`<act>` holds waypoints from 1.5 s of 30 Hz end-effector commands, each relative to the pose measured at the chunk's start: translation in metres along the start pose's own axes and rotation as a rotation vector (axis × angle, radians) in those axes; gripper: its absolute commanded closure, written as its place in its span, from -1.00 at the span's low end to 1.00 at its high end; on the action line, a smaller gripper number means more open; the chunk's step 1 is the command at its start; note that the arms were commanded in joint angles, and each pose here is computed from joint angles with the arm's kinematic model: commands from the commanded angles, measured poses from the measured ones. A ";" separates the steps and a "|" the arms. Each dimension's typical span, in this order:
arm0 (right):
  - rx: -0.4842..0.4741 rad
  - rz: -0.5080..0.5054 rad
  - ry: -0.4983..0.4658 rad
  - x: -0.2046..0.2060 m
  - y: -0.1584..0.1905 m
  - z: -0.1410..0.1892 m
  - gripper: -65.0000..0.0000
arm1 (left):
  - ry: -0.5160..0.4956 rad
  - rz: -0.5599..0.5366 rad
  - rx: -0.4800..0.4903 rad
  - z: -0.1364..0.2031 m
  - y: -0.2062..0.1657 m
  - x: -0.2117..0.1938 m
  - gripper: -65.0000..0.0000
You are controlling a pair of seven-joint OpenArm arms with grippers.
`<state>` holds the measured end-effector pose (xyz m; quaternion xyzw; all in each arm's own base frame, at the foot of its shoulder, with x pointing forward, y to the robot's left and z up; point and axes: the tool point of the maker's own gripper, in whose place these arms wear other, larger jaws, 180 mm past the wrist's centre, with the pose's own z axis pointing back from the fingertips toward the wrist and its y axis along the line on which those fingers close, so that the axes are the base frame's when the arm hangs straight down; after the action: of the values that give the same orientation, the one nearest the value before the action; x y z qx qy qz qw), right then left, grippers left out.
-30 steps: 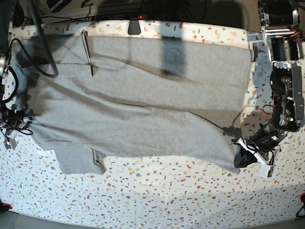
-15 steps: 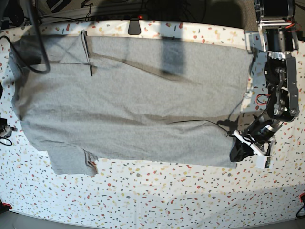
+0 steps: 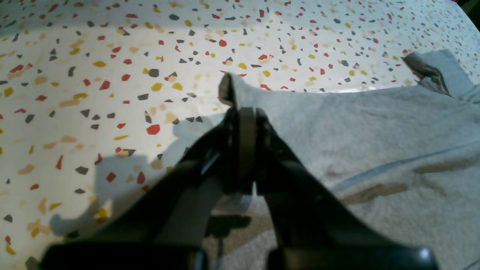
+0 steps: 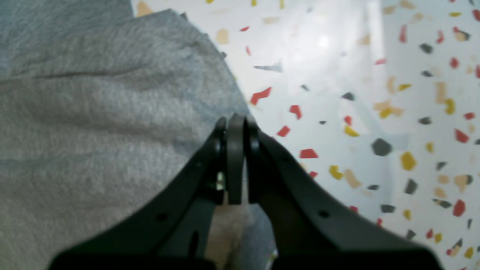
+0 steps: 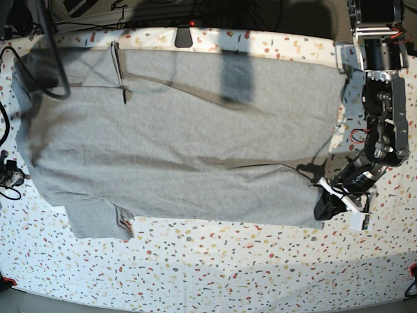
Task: Fold the T-shirt properly
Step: 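Drag the held hem corner with the left gripper toward the collar edge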
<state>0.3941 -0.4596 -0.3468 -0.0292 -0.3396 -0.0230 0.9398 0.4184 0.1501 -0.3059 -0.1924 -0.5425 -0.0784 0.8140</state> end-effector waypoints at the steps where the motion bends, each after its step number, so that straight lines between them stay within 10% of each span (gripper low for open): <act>1: -0.019 0.001 -0.064 0.025 -0.012 0.013 1.00 | -0.069 -0.014 -0.009 0.002 0.000 0.025 1.00; 19: 0.047 -0.104 -0.005 0.014 -0.002 0.014 1.00 | -0.064 -0.102 -0.060 0.060 -0.046 -0.008 1.00; 45: 0.055 -0.106 0.013 0.011 0.001 0.012 1.00 | 0.169 -0.029 0.003 0.139 -0.019 -0.108 1.00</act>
<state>0.3835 -0.4467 -0.3548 0.0220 -0.3035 -0.0624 0.9505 0.2432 0.1774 -0.3676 -0.1753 -0.4522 -0.1017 0.8686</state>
